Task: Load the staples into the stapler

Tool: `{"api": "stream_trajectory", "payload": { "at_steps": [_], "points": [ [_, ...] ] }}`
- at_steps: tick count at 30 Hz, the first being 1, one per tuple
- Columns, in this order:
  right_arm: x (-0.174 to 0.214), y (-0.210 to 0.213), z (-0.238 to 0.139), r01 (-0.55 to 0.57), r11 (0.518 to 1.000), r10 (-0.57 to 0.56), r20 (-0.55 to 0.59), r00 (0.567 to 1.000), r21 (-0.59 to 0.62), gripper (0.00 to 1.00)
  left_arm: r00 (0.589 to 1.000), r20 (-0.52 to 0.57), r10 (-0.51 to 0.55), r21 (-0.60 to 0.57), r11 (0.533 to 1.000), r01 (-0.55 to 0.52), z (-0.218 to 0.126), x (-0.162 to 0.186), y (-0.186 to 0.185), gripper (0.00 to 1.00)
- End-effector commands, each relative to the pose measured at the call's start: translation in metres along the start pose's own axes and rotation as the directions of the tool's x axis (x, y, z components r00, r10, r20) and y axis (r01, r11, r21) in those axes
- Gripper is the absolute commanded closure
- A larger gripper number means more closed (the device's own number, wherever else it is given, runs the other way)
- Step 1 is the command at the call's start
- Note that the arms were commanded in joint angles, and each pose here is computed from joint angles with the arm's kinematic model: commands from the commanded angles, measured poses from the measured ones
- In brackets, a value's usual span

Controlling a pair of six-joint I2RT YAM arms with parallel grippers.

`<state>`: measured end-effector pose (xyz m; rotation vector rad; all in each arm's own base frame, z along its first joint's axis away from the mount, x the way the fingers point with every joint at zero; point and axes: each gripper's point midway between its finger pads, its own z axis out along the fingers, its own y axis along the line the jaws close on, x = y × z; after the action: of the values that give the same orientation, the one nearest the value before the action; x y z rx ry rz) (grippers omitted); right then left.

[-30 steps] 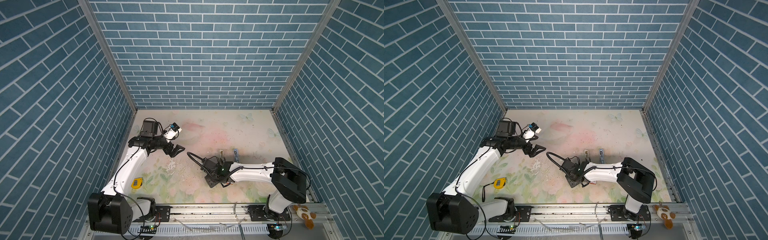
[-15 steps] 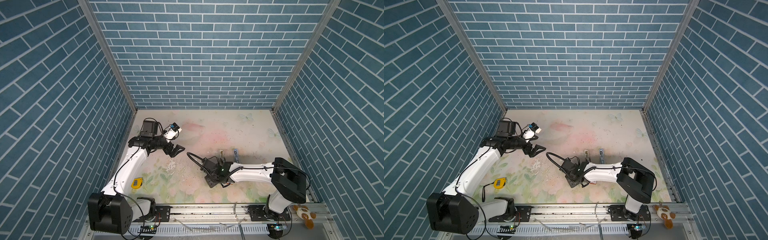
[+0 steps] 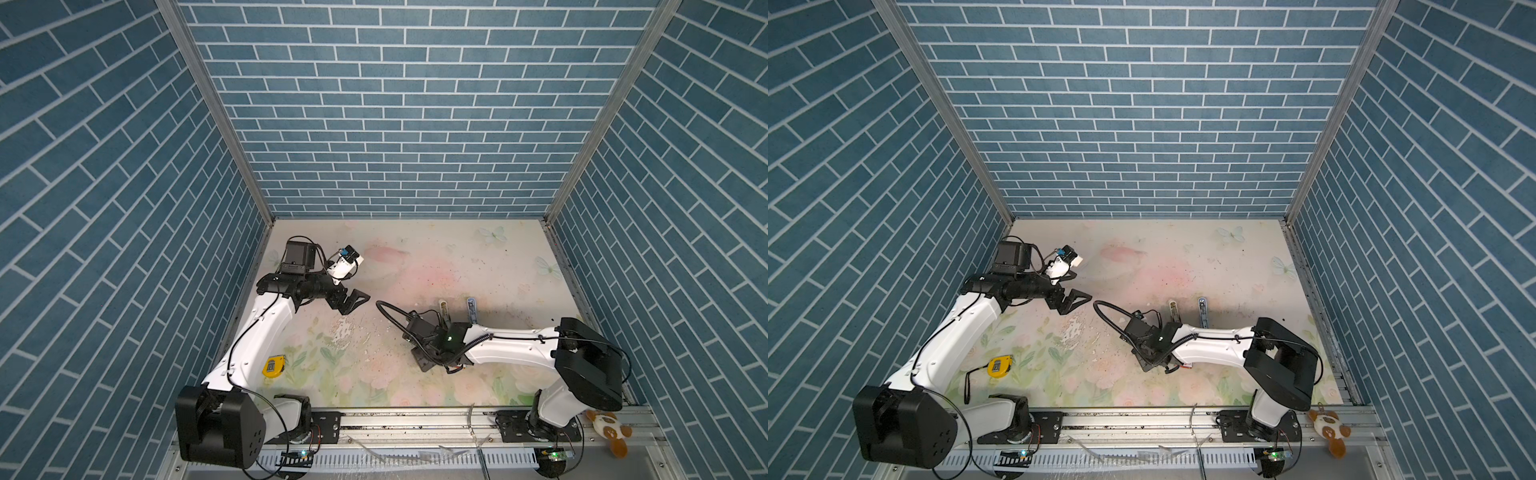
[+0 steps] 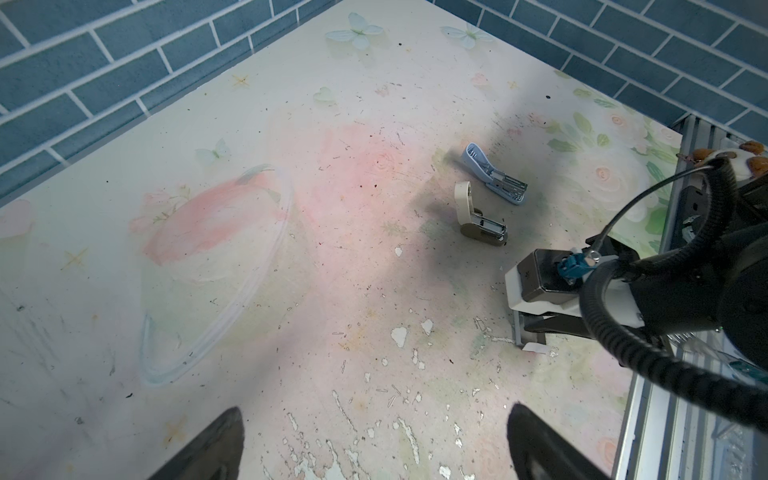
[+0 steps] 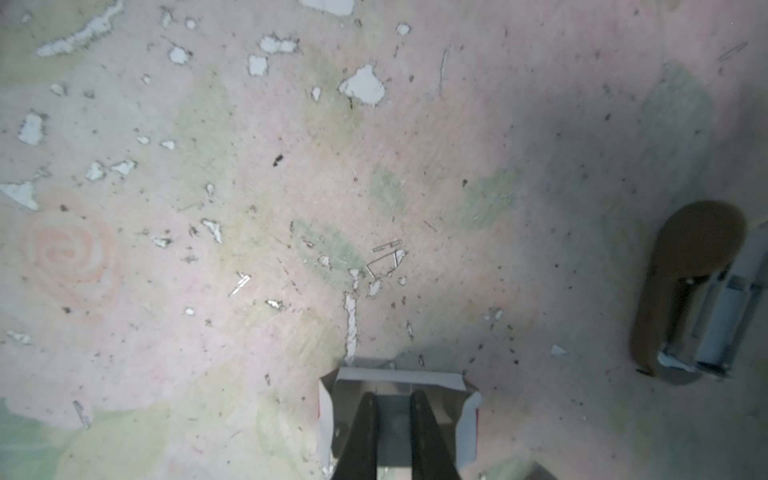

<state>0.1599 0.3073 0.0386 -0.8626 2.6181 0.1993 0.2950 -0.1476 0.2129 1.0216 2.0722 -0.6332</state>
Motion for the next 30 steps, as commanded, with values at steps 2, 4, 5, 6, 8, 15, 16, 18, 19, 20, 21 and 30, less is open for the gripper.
{"api": "stream_trajectory", "payload": {
  "at_steps": [2, 4, 5, 6, 8, 15, 16, 18, 19, 20, 21, 30],
  "points": [
    [-0.014, -0.003, -0.010, -0.016, 1.000, 0.015, 0.044, 0.999, 0.019, 0.92, 1.000, 0.010, -0.008, 0.023, 1.000, 0.007, 0.000, -0.001, -0.006, 0.01],
    [-0.018, -0.005, -0.009, -0.030, 0.999, 0.029, 0.053, 0.998, 0.018, 0.92, 1.000, 0.013, -0.006, 0.021, 1.000, 0.006, -0.001, -0.002, -0.006, 0.01],
    [-0.019, -0.006, -0.009, -0.037, 0.999, 0.036, 0.057, 0.998, 0.017, 0.92, 1.000, 0.014, -0.006, 0.022, 1.000, 0.006, -0.001, -0.002, -0.006, 0.00],
    [-0.022, -0.007, -0.010, -0.042, 0.999, 0.041, 0.064, 0.997, 0.014, 0.92, 1.000, 0.015, -0.006, 0.022, 1.000, 0.005, -0.001, -0.002, -0.006, 0.00],
    [-0.027, -0.011, -0.012, -0.064, 0.998, 0.063, 0.085, 0.994, 0.012, 0.92, 1.000, 0.016, -0.005, 0.021, 1.000, 0.004, -0.002, -0.002, -0.007, 0.00],
    [-0.051, -0.037, -0.025, -0.166, 0.986, 0.169, 0.173, 0.970, -0.033, 0.92, 0.999, 0.032, 0.003, 0.026, 1.000, -0.004, -0.004, -0.008, -0.008, 0.00],
    [-0.053, -0.041, -0.028, -0.179, 0.983, 0.184, 0.185, 0.965, -0.040, 0.92, 0.999, 0.033, 0.003, 0.024, 1.000, -0.004, -0.005, -0.008, -0.008, 0.01],
    [-0.058, -0.054, -0.031, -0.212, 0.975, 0.220, 0.205, 0.954, -0.057, 0.92, 0.999, 0.042, 0.005, 0.020, 1.000, -0.006, -0.006, -0.010, -0.009, 0.00],
    [-0.059, -0.060, -0.032, -0.226, 0.972, 0.234, 0.213, 0.949, -0.060, 0.92, 0.999, 0.045, 0.005, 0.018, 1.000, -0.006, -0.007, -0.010, -0.009, 0.00],
    [-0.060, -0.069, -0.034, -0.244, 0.968, 0.250, 0.219, 0.943, -0.057, 0.92, 0.999, 0.050, 0.010, 0.017, 1.000, -0.011, -0.007, -0.011, -0.009, 0.00],
    [-0.060, -0.077, -0.035, -0.258, 0.965, 0.263, 0.228, 0.937, -0.053, 0.92, 0.999, 0.052, 0.009, 0.022, 1.000, -0.010, -0.008, -0.012, -0.011, 0.00],
    [-0.046, -0.136, -0.042, -0.361, 0.932, 0.352, 0.270, 0.896, -0.017, 0.90, 0.998, 0.067, 0.016, 0.043, 0.999, -0.019, -0.010, -0.016, -0.016, 0.00]
  ]
}}
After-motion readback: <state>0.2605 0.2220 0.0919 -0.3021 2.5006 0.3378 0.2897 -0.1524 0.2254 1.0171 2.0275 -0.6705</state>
